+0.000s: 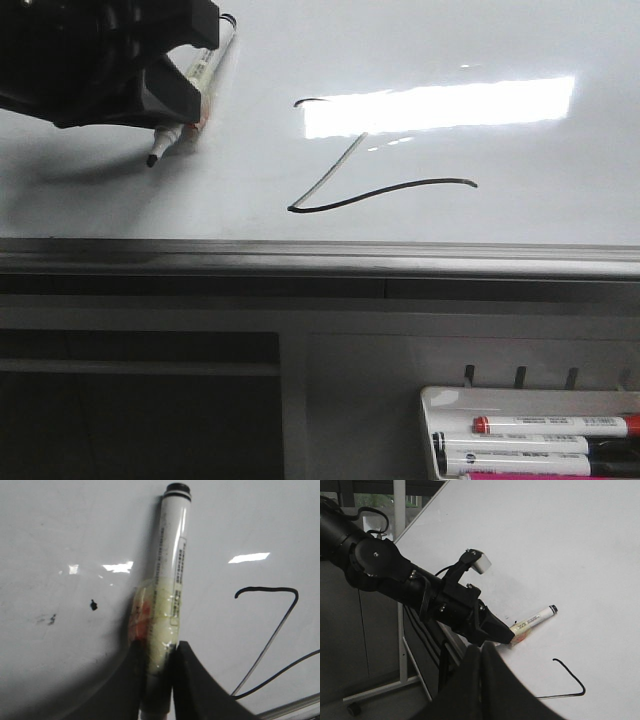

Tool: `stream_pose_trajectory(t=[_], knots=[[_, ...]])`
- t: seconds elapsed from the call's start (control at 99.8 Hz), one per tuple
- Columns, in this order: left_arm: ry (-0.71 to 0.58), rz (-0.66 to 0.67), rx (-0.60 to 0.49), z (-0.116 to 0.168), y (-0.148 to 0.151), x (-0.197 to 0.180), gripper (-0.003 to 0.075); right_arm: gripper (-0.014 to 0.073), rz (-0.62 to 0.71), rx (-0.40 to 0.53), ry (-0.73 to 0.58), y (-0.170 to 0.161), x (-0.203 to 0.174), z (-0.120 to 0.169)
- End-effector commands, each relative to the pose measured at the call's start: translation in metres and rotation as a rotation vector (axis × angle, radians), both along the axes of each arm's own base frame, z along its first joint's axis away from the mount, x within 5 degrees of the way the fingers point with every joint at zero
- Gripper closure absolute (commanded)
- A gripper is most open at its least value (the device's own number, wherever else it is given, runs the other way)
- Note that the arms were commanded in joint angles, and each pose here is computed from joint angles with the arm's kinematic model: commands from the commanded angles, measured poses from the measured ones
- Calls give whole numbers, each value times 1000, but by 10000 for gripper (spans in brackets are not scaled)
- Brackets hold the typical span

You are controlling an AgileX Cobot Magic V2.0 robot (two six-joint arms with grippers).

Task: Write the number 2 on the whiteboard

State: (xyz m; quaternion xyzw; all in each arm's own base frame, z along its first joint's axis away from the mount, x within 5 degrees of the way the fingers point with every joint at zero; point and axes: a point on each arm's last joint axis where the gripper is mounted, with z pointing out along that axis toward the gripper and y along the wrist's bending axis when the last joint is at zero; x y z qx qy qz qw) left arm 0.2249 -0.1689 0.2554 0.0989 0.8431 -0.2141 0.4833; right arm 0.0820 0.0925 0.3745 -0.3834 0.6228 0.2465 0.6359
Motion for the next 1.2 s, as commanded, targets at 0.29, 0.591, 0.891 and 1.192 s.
stream_pose_trajectory(t=[0.29, 0.591, 0.891, 1.192], knots=[[-33, 77, -31, 5, 2, 8, 740, 666, -21, 66, -11, -3, 0, 12], [-31, 75, -31, 5, 2, 8, 738, 666, -10, 58, -5, -2, -1, 11], [-38, 82, -31, 6, 3, 8, 661, 666, -6, 56, -3, -2, -1, 11], [-19, 87, -13, -2, 1, 11, 556, 666, 3, 50, 2, -1, -2, 10]])
